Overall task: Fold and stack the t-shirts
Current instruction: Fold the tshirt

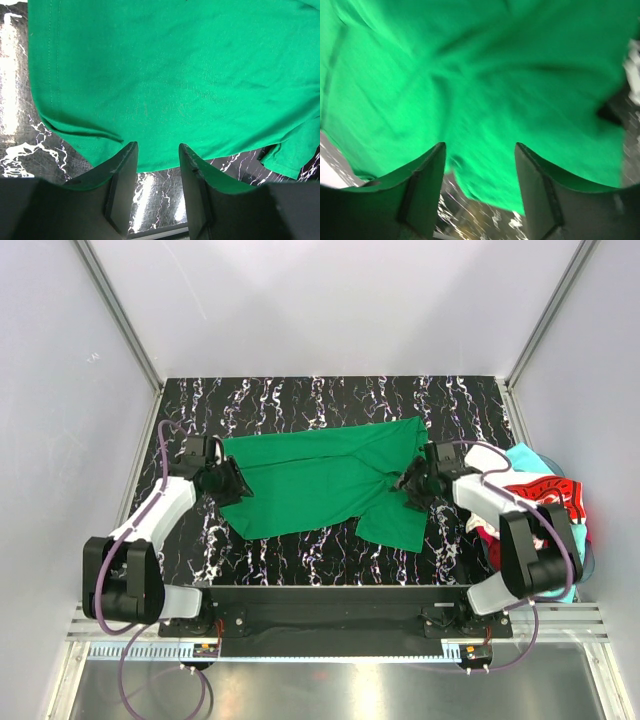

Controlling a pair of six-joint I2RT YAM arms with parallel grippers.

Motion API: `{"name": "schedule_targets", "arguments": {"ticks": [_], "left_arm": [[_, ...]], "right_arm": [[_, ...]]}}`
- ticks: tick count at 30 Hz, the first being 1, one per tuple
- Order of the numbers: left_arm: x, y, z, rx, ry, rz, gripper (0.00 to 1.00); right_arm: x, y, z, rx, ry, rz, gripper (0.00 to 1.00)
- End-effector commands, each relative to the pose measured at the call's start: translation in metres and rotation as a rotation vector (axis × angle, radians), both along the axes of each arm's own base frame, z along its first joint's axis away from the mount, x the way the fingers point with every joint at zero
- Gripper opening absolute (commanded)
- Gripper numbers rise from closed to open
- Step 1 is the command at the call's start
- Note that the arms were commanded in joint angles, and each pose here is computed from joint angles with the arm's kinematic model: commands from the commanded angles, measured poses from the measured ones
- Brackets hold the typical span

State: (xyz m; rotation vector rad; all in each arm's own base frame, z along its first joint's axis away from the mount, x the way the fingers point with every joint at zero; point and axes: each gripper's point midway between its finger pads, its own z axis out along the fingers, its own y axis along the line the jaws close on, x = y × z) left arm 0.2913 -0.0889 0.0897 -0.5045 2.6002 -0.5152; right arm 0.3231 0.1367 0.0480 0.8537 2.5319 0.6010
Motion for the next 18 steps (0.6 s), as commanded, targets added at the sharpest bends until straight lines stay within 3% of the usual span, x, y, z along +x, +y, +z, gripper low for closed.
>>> {"name": "schedule_targets", "arguments": {"ticks": [1,5,6,10,14,18], "left_arm": [[0.01,-0.004,0.007,-0.022,-0.051,-0.013,0.42],[0.009,-0.005,-0.006,-0.027,-0.002,-0.009,0.39],[0.011,-0.006,-0.006,-0.033,-0.007,-0.004,0.39],[0.013,-0.007,-0.001,-0.038,-0.035,-0.002,0.39],[0.012,-0.006,-0.001,-0.035,-0.029,-0.004,0.39],[0.012,-0.007,0.003,-0.041,-0.044,-0.009,0.39]], "right_arm": [[-0.021,-0.006,0.001,-0.04,-0.008,0.042,0.62],[-0.038,-0.015,-0.022,-0.075,0.079,0.025,0.39],[-0.04,-0.016,-0.025,-0.075,0.096,-0.001,0.25],[-0.056,-0.034,-0.041,-0.148,0.214,-0.123,0.11],[-0.116,-0.061,-0.047,-0.245,0.433,-0.269,0.12],[-0.125,-0.064,-0.02,-0.211,0.387,-0.348,0.15]]}}
